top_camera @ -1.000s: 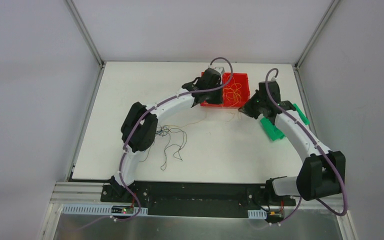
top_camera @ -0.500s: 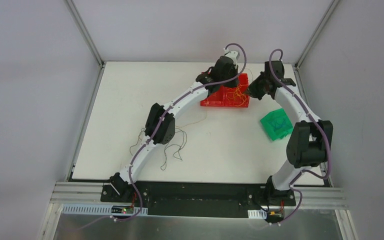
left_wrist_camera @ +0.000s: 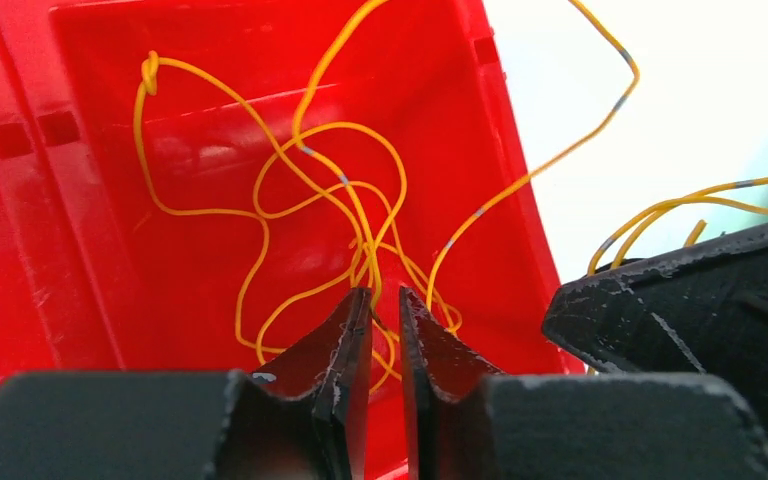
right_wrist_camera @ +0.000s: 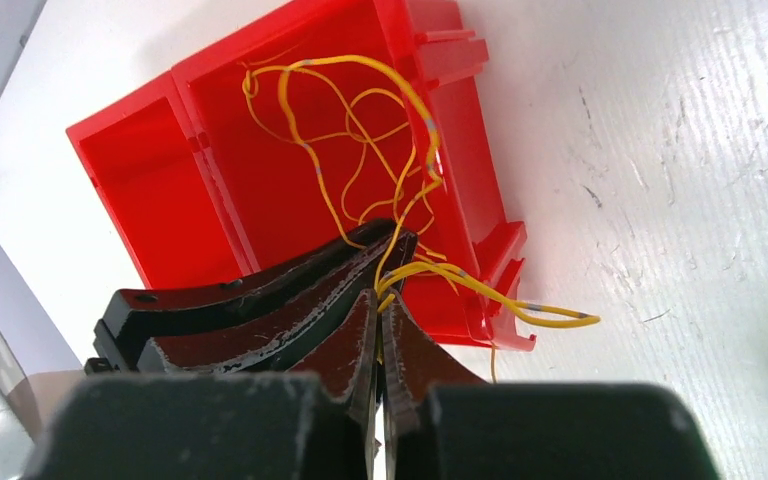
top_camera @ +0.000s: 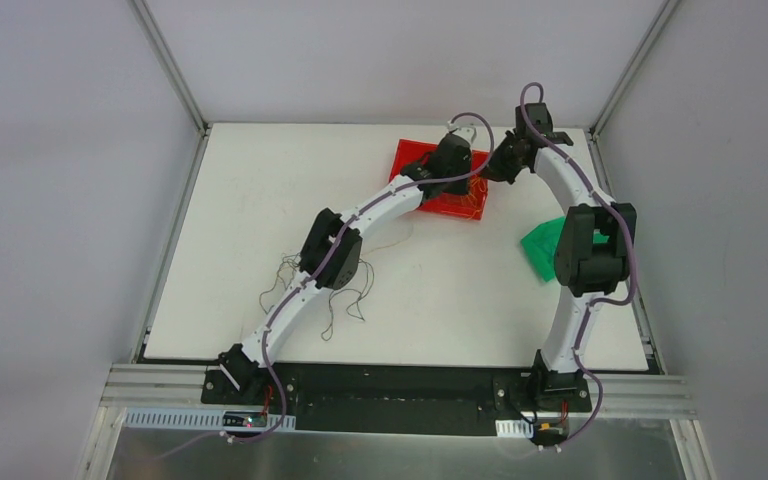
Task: Untangle the cables
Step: Place the cable in the bin, then untie the cable.
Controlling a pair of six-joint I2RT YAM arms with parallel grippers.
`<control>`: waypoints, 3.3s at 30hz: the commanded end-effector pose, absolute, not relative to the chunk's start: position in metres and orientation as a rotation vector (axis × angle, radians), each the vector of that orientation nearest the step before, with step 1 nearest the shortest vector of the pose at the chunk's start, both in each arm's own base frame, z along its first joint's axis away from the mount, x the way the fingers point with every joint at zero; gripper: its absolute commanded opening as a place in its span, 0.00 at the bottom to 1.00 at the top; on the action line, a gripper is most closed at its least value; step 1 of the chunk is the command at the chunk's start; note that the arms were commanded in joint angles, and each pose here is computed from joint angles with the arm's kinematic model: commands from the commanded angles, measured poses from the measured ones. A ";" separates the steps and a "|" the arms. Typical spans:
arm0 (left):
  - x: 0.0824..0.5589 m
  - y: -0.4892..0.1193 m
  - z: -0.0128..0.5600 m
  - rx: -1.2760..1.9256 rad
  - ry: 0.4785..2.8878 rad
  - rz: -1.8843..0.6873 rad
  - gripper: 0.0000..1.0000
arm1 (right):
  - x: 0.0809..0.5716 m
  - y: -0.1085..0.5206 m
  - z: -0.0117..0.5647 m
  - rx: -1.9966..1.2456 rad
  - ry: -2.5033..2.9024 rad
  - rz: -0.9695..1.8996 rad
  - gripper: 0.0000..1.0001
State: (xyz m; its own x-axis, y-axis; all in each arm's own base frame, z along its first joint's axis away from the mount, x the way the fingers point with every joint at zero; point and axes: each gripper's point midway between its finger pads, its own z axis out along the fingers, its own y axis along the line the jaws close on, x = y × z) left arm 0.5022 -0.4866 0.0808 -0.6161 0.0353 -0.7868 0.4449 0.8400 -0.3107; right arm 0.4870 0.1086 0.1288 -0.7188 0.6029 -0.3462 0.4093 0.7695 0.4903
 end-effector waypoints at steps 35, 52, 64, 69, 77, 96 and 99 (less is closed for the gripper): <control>0.320 -0.225 0.284 0.107 2.022 -0.493 0.76 | 0.471 0.146 0.009 0.469 2.945 0.159 0.00; 0.249 -0.146 0.272 0.067 2.082 -0.350 0.83 | 0.458 0.111 0.080 0.411 2.814 -0.021 0.24; 0.245 -0.129 0.260 0.061 2.137 -0.254 0.87 | 0.469 0.110 0.152 0.415 2.658 0.038 0.40; 0.242 -0.123 0.250 0.024 2.169 -0.251 0.88 | 0.462 0.107 0.188 0.424 2.575 0.072 0.52; 0.240 -0.099 0.226 -0.113 2.275 -0.180 0.91 | 0.433 0.113 0.232 0.390 2.486 0.145 0.88; 0.241 -0.091 0.126 -0.502 2.400 -0.206 0.93 | 0.292 0.334 0.166 -0.130 2.475 0.727 0.91; 0.244 -0.090 0.115 -0.508 2.416 -0.196 0.90 | 0.281 0.356 0.154 -0.175 2.522 0.759 0.86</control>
